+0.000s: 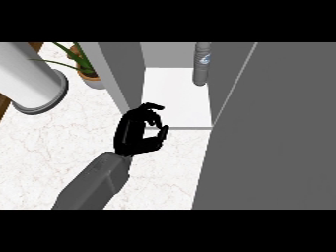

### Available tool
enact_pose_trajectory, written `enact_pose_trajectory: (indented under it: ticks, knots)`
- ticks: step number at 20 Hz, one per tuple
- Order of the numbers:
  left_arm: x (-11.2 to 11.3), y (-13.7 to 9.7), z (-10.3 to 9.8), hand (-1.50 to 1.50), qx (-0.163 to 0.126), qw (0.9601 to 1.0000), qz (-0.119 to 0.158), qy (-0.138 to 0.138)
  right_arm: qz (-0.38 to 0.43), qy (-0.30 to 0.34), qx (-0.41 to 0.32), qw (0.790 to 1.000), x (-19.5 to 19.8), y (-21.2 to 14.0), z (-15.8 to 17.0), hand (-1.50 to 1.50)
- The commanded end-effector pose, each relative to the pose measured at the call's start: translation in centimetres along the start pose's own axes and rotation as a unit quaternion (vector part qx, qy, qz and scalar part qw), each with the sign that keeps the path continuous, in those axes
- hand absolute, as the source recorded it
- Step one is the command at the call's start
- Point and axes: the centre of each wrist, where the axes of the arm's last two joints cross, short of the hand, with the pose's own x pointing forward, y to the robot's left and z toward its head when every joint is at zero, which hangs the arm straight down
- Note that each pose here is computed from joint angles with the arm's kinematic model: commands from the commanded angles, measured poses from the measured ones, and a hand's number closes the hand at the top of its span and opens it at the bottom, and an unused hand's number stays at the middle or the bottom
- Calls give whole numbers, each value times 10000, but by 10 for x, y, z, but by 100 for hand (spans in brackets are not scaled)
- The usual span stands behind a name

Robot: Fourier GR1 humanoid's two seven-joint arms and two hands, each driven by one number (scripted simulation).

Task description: Pick up the bottled water, place it into the cabinet and close the cabinet

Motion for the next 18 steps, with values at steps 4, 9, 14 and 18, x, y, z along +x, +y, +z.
enact_pose_trajectory:
  ticks: [4, 9, 14, 18]
  knots:
    - [27, 26, 45, -150, -322, 9994, 92, -48, 365, -308, 382, 9981, 30, 47, 8, 150]
    - [41, 44, 82, -150, -274, 9995, 35, 118, 465, -161, 962, 9941, 30, 52, -1, 150]
    - [72, 69, 121, -150, -135, 9998, -116, 43, -25, -209, 1200, 9925, 28, 69, -10, 150]
    - [99, 99, 128, -150, 169, 9984, -521, -153, -431, -220, 1472, 9879, 31, 90, -15, 150]
